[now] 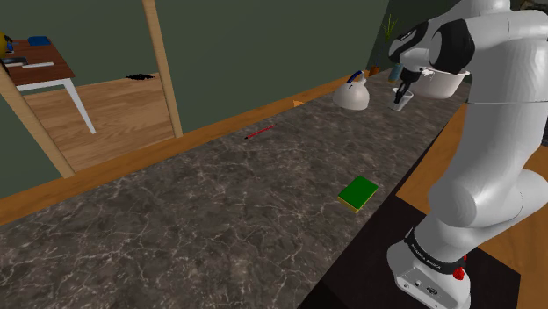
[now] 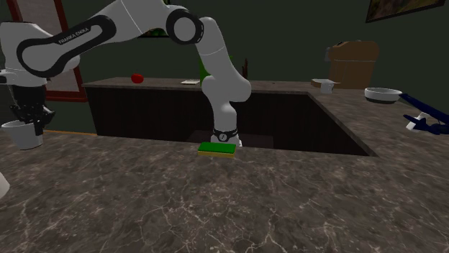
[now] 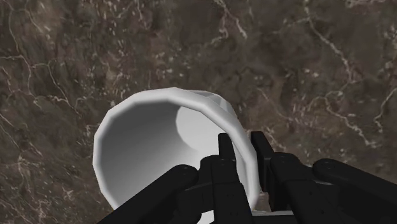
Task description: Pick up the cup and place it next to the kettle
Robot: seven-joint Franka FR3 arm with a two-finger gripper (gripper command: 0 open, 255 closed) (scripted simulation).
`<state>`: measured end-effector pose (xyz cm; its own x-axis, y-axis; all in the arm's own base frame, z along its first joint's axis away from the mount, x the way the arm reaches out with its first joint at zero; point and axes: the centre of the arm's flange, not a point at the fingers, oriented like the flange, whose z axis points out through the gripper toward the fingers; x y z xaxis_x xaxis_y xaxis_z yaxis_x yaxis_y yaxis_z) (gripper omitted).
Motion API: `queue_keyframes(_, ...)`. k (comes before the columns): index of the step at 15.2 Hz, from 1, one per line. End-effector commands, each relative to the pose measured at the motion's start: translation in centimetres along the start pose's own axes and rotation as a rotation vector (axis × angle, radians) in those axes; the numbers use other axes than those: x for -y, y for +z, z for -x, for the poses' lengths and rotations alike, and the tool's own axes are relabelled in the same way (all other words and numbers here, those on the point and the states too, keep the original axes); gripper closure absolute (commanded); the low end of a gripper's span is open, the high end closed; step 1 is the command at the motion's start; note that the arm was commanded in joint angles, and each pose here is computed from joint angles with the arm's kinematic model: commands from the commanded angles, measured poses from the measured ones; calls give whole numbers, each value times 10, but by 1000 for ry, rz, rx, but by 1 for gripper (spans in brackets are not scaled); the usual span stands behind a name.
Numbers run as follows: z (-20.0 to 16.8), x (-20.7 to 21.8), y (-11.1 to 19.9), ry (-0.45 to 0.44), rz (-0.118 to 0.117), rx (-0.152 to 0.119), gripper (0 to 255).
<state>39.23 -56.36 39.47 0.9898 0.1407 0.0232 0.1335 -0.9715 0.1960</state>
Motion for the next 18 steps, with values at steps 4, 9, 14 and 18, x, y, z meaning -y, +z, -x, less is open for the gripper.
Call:
queue_keyframes(4, 0, 6, 26, 0, 1, 0, 255)
queue_keyframes(9, 1, 8, 38, 0, 1, 0, 255)
queue_keyframes(14, 1, 8, 38, 0, 1, 0, 255)
queue_keyframes(18, 1, 8, 38, 0, 1, 0, 0)
